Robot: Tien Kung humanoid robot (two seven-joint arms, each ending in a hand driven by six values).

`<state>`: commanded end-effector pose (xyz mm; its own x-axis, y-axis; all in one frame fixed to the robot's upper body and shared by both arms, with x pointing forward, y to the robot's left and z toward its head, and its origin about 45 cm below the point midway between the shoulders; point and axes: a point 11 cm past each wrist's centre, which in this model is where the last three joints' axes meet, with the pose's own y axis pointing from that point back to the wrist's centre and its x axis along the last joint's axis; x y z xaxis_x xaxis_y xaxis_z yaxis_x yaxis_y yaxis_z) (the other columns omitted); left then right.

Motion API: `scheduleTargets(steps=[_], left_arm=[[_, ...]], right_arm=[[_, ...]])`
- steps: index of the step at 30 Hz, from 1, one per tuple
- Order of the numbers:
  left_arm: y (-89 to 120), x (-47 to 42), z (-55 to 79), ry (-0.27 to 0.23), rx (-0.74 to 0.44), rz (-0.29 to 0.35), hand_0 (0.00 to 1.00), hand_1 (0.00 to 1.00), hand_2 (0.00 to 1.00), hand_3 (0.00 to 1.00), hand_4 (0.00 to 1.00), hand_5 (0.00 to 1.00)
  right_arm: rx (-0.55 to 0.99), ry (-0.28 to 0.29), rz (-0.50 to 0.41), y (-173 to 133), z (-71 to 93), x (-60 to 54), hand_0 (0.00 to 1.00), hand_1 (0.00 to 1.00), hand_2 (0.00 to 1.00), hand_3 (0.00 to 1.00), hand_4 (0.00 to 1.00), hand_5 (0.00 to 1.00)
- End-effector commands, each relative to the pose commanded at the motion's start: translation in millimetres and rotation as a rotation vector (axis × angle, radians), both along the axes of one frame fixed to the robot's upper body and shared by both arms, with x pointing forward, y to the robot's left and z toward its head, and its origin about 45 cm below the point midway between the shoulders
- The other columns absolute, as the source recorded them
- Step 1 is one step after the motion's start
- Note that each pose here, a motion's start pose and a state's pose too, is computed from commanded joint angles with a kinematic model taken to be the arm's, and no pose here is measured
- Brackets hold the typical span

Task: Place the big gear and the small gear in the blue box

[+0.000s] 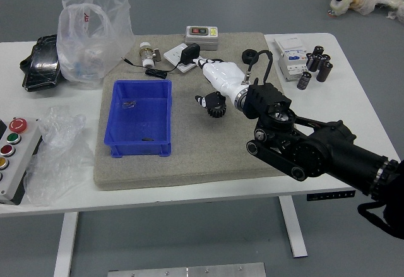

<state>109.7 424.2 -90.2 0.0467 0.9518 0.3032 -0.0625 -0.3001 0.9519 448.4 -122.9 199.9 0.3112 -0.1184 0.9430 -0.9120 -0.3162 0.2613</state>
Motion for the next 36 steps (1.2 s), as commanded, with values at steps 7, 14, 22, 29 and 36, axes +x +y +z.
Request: scheduleTargets(steps=[7, 14, 22, 29, 36], left_arm=[[0, 0.1, 0.1, 0.001, -0.001, -0.001, 0.7, 0.633, 0.641, 0.799, 0.706, 0.48], [0, 0.9, 0.3, 0.0, -0.001, -0.003, 0.7, 0.633, 0.641, 0.799, 0.706, 0.48], [-1, 1.4, 0.2, 0.012, -0.019, -0.015, 0.703, 0.634, 0.645, 0.804, 0.706, 0.479], [-1, 2.6, 0.4, 0.008, -0.019, -0.016, 0.701, 0.634, 0.645, 0.803, 0.705, 0.48], [-2, 2.0, 0.1, 0.008, -0.021, -0.016, 0.701, 0.636, 0.645, 0.804, 0.705, 0.479]], right_arm=[[-0.062, 0.074, -0.054, -18, -25.4, 2.5, 0.42, 0.831, 0.924, 0.918, 0.998, 0.486], [-0.108, 0.114, -0.068, -21, -41.6, -0.2, 0.395, 0.742, 0.779, 0.83, 0.846, 0.305], [-0.037, 0.094, -0.111, -24, -50.2, -0.7, 0.327, 0.601, 0.567, 0.645, 0.387, 0.152], [-0.005, 0.066, -0.131, -26, -51.1, -0.5, 0.295, 0.5, 0.424, 0.51, 0.324, 0.002], [-0.03, 0.091, -0.134, -30, -58.6, -3.3, 0.298, 0.5, 0.41, 0.503, 0.323, 0.002]])
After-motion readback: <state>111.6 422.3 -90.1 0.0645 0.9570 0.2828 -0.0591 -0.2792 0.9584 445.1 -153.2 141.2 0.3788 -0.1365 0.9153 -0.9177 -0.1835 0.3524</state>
